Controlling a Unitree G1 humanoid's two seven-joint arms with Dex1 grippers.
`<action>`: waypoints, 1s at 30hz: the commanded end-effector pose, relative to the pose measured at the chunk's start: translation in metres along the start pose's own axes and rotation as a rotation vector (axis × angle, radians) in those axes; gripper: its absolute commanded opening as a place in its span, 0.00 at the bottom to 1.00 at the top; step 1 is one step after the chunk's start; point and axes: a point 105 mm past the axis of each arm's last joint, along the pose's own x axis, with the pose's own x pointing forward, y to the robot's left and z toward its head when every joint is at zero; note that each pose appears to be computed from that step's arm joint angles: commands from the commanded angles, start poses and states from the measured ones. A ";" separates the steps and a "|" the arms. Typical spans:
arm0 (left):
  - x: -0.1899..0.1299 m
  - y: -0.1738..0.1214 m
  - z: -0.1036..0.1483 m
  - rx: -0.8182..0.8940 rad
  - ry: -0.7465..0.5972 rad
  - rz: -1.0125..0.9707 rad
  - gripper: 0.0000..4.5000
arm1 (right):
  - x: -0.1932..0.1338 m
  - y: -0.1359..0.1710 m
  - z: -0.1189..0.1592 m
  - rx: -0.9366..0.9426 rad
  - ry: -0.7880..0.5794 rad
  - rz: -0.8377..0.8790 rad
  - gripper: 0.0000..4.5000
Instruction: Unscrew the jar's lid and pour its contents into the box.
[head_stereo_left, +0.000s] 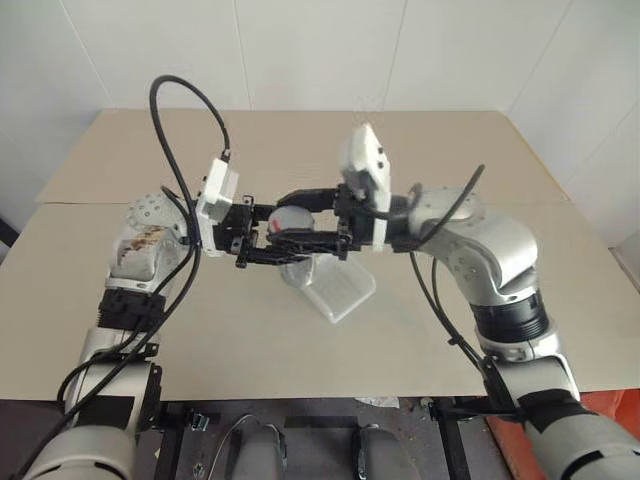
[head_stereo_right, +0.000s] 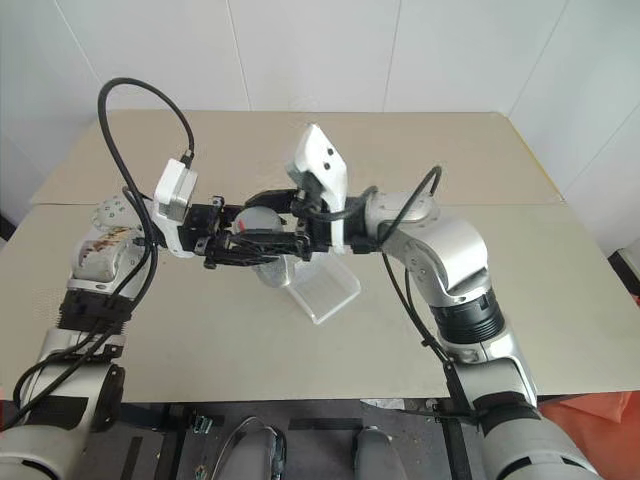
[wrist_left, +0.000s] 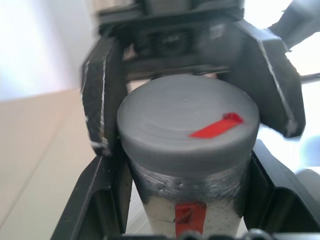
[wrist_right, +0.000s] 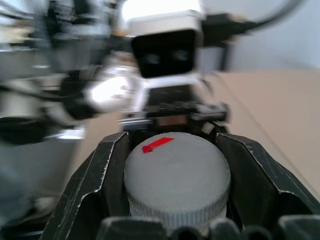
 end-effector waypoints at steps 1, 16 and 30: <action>-0.001 0.000 0.020 0.032 -0.066 -0.036 0.54 | -0.005 0.014 0.014 -0.068 -0.069 0.232 0.61; -0.003 -0.004 0.013 0.022 -0.041 -0.050 0.54 | -0.007 -0.013 0.012 -0.133 -0.066 0.175 0.99; -0.030 0.010 -0.005 -0.013 0.018 0.228 0.54 | -0.017 -0.002 0.026 -0.195 -0.049 -0.208 0.99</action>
